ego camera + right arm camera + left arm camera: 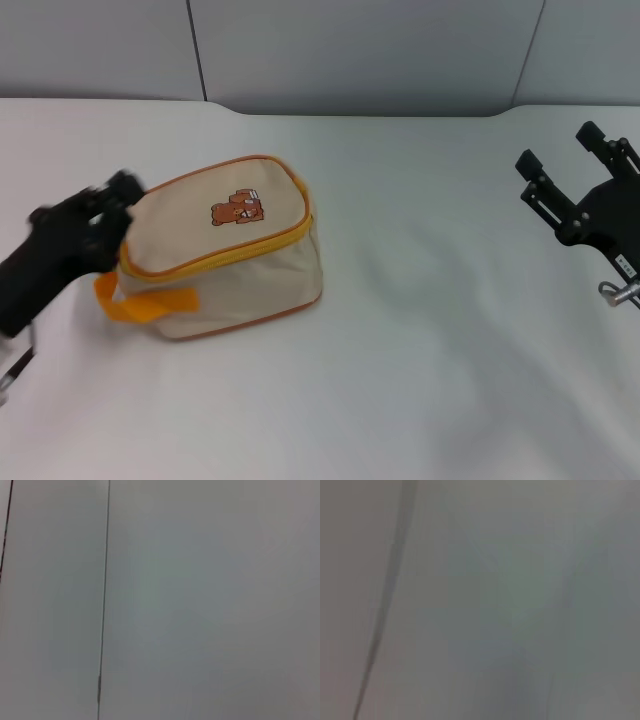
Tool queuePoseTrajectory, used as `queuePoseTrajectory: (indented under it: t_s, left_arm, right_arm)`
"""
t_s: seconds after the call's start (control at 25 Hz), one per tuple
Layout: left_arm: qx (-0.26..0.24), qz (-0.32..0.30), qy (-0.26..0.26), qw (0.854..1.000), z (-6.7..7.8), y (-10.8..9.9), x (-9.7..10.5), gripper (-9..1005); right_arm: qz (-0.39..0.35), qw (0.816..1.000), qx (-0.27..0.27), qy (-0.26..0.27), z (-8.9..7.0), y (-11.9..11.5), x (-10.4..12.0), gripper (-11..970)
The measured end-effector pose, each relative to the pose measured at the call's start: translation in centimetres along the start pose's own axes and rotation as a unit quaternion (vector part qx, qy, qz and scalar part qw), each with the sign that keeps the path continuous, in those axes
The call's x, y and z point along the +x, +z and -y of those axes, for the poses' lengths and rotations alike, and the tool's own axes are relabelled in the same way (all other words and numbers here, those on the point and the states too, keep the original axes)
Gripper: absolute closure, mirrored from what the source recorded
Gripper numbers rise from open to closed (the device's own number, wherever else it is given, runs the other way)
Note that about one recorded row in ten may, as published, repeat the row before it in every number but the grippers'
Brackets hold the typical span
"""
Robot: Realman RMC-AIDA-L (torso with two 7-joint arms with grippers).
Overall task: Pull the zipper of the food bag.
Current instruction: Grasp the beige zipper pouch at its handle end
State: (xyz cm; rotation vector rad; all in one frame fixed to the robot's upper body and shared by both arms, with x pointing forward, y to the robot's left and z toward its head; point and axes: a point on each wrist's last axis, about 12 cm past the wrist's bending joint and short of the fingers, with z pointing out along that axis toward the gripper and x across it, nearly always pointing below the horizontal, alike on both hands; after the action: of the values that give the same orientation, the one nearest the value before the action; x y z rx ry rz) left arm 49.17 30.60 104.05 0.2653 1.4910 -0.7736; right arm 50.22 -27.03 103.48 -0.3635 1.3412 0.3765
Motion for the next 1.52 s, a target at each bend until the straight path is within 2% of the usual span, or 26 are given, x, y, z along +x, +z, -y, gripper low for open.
queuePoseTrajectory:
  t_s: [0.04, 0.24, 0.4, 0.48, 0.68, 0.96, 1.04, 1.28, 1.52]
  left_arm:
    - [-0.009, -0.007, -0.028, 1.000, -0.4, -0.7, 0.0, 975]
    - [-0.028, -0.055, -0.126, 0.990, -2.0, -2.3, -1.0, 840]
    - [-0.036, -0.103, -0.154, 0.982, -2.9, -2.4, -1.6, 676]
    - [-0.035, -0.120, -0.162, 0.979, -3.0, -2.1, -1.6, 585]
    - [-0.027, -0.162, -0.163, 0.973, -3.1, -0.9, -1.5, 486]
    - [-0.050, -0.173, -0.160, 0.971, -3.7, -0.4, -1.5, 348]
    - [-0.059, -0.174, -0.159, 0.970, -4.0, -0.7, -1.6, 243]
    - [-0.077, -0.171, -0.161, 0.969, -4.3, -1.7, -1.7, 243]
    - [-0.054, -0.184, -0.166, 0.967, -3.6, -0.3, -1.0, 242]
  right_arm:
    - [0.000, 1.000, 0.000, 0.000, 0.0, 0.0, 0.0, 177]
    - [0.000, 1.000, -0.001, -0.001, 0.1, 0.1, -0.1, 177]
    - [-0.002, 1.000, -0.001, -0.002, 0.1, 0.1, 0.0, 177]
    - [-0.003, 1.000, -0.001, -0.002, 0.1, 0.1, 0.0, 176]
    - [-0.004, 1.000, 0.000, -0.002, 0.1, 0.0, 0.1, 176]
    - [-0.006, 1.000, 0.002, -0.004, 0.1, -0.2, 0.1, 176]
    - [-0.006, 1.000, 0.002, -0.005, 0.1, -0.2, 0.1, 176]
    - [-0.009, 1.000, 0.003, -0.009, 0.3, -0.3, 0.1, 176]
    - [-0.009, 1.000, 0.004, -0.010, 0.4, -0.3, 0.1, 176]
